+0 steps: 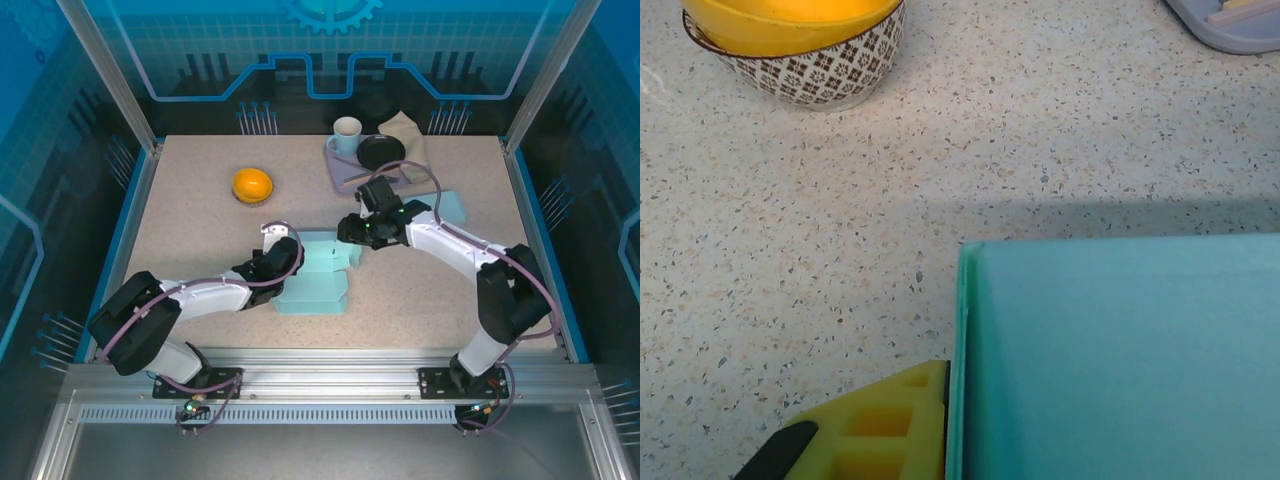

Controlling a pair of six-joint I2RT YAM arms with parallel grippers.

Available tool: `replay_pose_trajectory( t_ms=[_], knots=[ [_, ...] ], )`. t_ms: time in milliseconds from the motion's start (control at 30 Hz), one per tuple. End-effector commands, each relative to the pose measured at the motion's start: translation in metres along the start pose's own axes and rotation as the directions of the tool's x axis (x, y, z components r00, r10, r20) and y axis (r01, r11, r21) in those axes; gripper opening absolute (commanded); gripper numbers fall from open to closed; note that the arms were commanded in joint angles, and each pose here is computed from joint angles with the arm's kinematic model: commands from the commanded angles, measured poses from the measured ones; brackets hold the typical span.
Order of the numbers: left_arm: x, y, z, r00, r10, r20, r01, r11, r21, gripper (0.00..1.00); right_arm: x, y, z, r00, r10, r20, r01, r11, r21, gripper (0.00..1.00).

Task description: Fold the paper box

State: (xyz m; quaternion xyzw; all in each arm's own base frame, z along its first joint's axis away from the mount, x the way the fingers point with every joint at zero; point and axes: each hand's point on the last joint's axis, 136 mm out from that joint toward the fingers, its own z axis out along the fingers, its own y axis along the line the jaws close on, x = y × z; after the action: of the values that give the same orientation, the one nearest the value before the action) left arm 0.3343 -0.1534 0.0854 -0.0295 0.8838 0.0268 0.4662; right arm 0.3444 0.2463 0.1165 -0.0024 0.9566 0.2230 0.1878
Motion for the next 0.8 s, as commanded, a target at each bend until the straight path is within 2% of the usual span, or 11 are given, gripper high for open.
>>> replay_pose_trajectory(
  t_ms=[0,133,367,500,633,767],
  knots=[
    [-0.031,-0.028,-0.009,0.987,-0.147,0.070,0.136,0.980,0.144,0.14,0.028,-0.010,0.023,0.987,-0.049,-0.150,0.056,0.998,0.042,0.38],
    [-0.030,-0.023,-0.007,0.986,-0.157,0.063,0.149,0.983,0.105,0.14,0.037,-0.005,0.025,0.976,-0.120,-0.181,0.137,0.987,0.083,0.33],
    [-0.028,-0.014,-0.005,0.986,-0.154,0.059,0.152,0.987,0.046,0.14,0.042,-0.036,0.013,0.970,-0.149,-0.191,0.189,0.959,0.212,0.37],
    [-0.028,-0.014,-0.006,0.985,-0.161,0.059,0.159,0.986,0.052,0.14,0.039,-0.043,0.007,0.967,-0.161,-0.195,0.203,0.956,0.214,0.36],
    [-0.027,-0.021,-0.008,0.982,-0.178,0.058,0.171,0.979,0.108,0.15,0.038,-0.042,0.015,0.973,-0.103,-0.207,0.133,0.981,0.138,0.36],
    [-0.028,-0.022,-0.009,0.982,-0.181,0.057,0.174,0.978,0.111,0.14,0.038,-0.048,0.023,0.966,-0.105,-0.237,0.143,0.978,0.152,0.25]
  ],
)
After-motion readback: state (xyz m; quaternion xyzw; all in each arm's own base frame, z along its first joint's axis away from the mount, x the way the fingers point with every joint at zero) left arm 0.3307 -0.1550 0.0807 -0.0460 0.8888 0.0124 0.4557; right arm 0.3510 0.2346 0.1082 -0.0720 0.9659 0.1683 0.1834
